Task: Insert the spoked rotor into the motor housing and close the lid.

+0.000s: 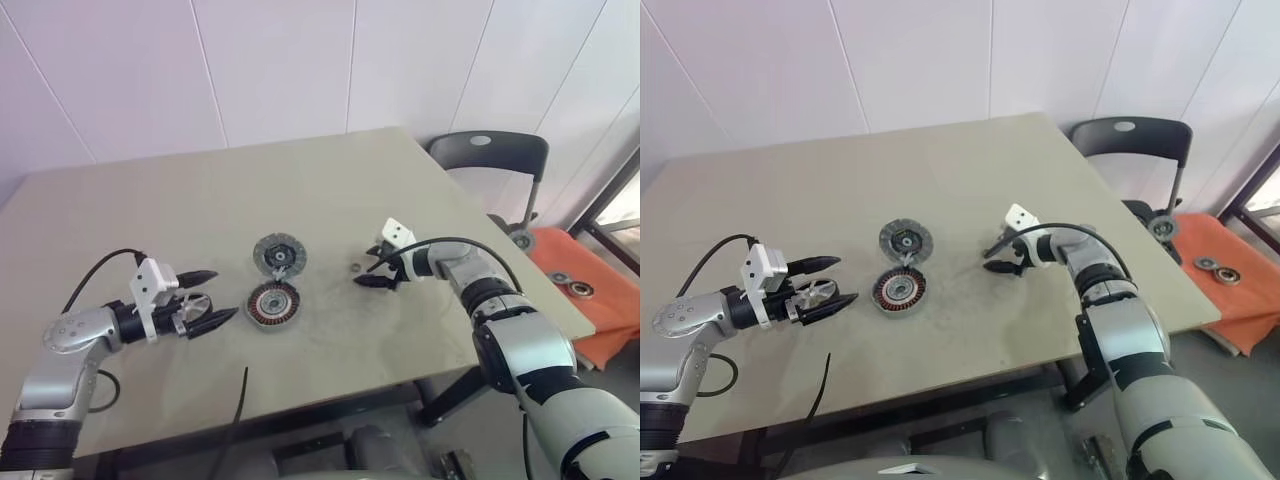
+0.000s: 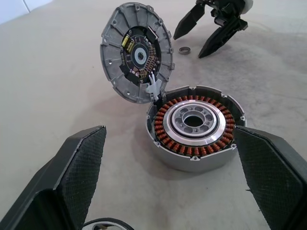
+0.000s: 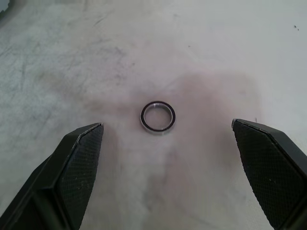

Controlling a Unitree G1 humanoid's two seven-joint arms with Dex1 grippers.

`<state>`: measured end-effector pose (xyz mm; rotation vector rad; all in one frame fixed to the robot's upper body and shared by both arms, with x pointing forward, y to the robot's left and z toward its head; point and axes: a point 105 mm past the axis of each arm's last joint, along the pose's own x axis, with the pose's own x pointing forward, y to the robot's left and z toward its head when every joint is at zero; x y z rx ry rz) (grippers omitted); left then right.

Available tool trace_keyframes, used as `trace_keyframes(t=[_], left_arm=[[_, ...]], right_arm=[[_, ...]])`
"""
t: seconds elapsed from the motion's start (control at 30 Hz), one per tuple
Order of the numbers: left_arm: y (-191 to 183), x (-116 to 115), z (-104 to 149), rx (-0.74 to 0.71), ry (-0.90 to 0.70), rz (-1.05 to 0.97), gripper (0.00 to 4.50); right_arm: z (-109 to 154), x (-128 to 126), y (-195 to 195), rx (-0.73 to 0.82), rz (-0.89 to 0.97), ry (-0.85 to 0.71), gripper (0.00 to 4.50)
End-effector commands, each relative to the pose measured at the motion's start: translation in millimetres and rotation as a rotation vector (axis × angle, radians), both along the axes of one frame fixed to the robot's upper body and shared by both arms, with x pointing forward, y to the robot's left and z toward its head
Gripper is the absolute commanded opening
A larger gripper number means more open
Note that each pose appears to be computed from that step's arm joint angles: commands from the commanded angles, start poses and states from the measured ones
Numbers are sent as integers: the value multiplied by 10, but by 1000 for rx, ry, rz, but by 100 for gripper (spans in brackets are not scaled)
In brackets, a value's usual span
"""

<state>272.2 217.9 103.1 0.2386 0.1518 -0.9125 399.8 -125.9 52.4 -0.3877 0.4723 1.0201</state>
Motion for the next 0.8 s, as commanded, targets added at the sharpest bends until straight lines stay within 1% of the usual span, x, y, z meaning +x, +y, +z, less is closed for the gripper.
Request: trace_keyframes(t=[0.03,0.33,0.57,0.77,0.8], left_arm=[[-38,1,116,5,-50,-12,449],[-45,-29,94,4,-45,-3,449],[-28,-47,90,6,-43,5,449],[-16,-16,109,8,-55,16,449],[-9,5,125,7,-64,24,450]], right_arm=[[81,44,90,34,1,-32,450],[13,14,188,42,11,-21,450],[-43,-6,89,22,-9,3,450],[-53,-35,83,59,-14,51,450],[-54,-40,86,62,-12,55,432]])
